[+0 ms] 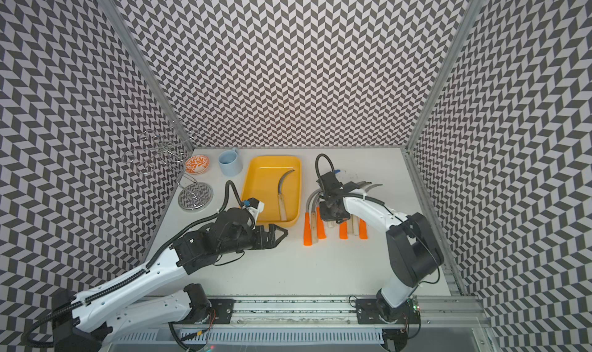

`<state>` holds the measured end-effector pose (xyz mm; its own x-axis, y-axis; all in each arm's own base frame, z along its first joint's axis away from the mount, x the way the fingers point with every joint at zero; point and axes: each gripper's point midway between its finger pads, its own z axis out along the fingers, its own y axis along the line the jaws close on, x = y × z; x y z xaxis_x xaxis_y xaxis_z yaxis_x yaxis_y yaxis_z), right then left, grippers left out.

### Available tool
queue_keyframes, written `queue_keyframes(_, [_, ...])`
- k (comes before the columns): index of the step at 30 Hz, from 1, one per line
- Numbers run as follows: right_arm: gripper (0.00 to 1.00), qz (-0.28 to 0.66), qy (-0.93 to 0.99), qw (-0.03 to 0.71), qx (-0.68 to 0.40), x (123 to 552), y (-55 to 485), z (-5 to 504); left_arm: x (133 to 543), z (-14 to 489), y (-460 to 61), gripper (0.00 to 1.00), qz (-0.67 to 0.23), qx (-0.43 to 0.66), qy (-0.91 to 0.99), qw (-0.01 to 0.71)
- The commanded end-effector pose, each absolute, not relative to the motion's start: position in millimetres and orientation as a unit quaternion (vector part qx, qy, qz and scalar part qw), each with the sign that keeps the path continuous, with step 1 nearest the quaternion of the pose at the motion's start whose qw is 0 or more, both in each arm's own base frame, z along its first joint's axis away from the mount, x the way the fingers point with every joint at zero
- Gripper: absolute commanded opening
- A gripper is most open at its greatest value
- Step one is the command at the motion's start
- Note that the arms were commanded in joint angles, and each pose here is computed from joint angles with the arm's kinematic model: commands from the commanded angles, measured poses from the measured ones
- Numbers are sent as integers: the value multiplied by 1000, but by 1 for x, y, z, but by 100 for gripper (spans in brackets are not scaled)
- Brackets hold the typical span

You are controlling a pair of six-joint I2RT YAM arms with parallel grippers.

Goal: Put small sickles into storage boxes
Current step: Pick up the sickle at the center of the board, then place the sickle in the storage box.

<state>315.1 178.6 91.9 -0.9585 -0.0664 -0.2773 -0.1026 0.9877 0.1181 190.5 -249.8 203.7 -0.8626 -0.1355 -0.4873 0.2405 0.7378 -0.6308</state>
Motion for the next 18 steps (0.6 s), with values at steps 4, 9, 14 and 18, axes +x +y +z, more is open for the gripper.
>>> queue_keyframes(4, [0,101,979,171,-43,330,196,138,212,222,-234,100,-339,37,896,284])
queue_keyframes(9, [0,119,973,190,-52,343,218,164,232,235,-216,100,-328,30,893,305])
queue_keyframes(14, [0,142,968,198,-65,353,244,180,246,235,-198,100,-318,13,894,314])
queue_keyframes(18, [0,151,965,199,-80,359,270,186,253,236,-185,100,-317,-4,891,324])
